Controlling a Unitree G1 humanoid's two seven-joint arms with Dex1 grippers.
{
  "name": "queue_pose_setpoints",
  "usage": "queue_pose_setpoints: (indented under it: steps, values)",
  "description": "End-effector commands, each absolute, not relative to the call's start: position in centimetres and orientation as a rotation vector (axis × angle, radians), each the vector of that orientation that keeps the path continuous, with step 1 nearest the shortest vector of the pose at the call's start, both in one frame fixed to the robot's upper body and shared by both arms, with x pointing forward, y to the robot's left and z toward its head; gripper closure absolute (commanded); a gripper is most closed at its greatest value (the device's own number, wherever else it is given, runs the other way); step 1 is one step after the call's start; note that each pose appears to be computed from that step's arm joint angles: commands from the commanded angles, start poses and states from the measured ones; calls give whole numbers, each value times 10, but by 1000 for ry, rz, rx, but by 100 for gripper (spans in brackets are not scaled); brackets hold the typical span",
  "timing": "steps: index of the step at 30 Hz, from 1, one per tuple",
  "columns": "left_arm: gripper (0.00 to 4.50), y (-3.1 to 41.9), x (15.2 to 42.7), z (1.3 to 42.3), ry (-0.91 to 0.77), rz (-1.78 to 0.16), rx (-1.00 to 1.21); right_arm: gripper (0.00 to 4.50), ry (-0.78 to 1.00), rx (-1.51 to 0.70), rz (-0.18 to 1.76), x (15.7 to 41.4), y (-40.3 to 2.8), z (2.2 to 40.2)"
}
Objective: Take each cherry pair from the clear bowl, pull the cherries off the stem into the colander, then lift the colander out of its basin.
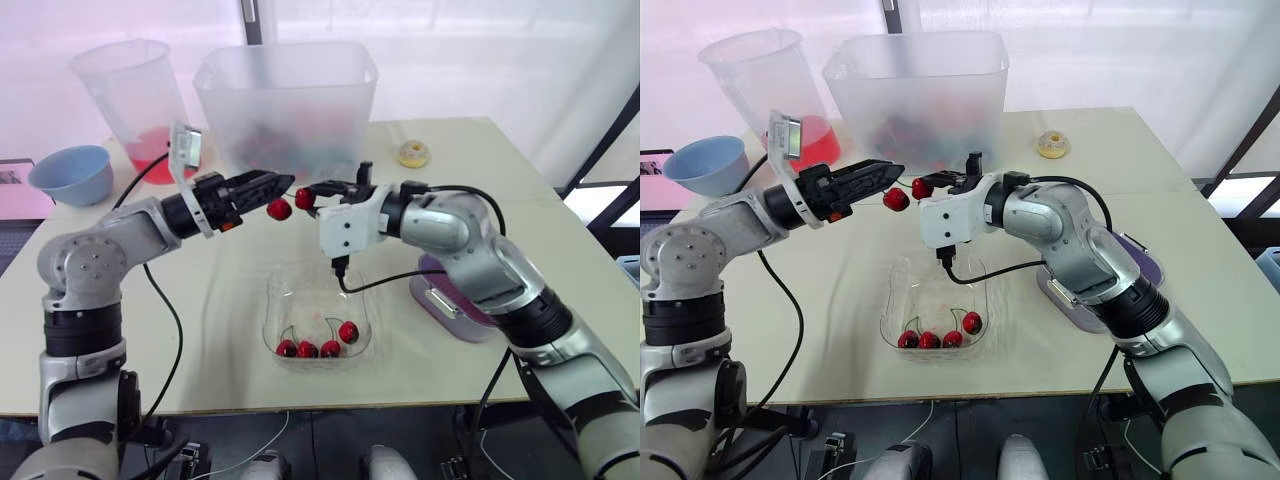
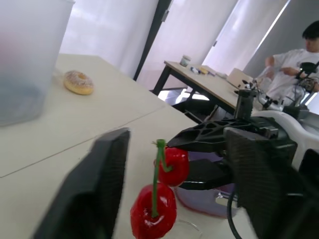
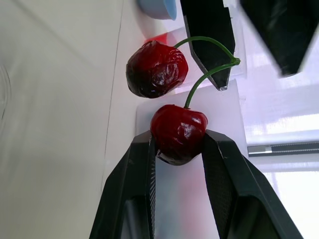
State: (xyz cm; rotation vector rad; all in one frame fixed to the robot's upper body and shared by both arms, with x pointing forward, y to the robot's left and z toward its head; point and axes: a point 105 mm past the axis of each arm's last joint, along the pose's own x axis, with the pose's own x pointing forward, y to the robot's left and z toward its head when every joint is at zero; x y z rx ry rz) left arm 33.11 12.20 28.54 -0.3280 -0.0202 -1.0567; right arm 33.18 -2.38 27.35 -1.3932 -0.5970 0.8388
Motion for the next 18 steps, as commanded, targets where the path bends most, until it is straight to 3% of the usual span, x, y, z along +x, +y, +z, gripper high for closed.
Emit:
queue_pose_setpoints:
  steps: [1,9,12,15,18]
  values:
    - [179,121,330,297,-64,-1063,-296,318,-646,-1386,812,327,-25,287]
    - [179,125,331,302,-80,-1061,-309,318,-643,-1382,830,325,-24,286]
    - [267,124,329,304,-85,-1076,-315,318,-643,-1382,839,324,-22,284]
    - [423,122,327,304,-83,-1086,-322,318,-640,-1380,845,324,-22,284]
    - [440,120,327,299,-61,-1087,-298,318,-639,-1378,845,324,-21,284]
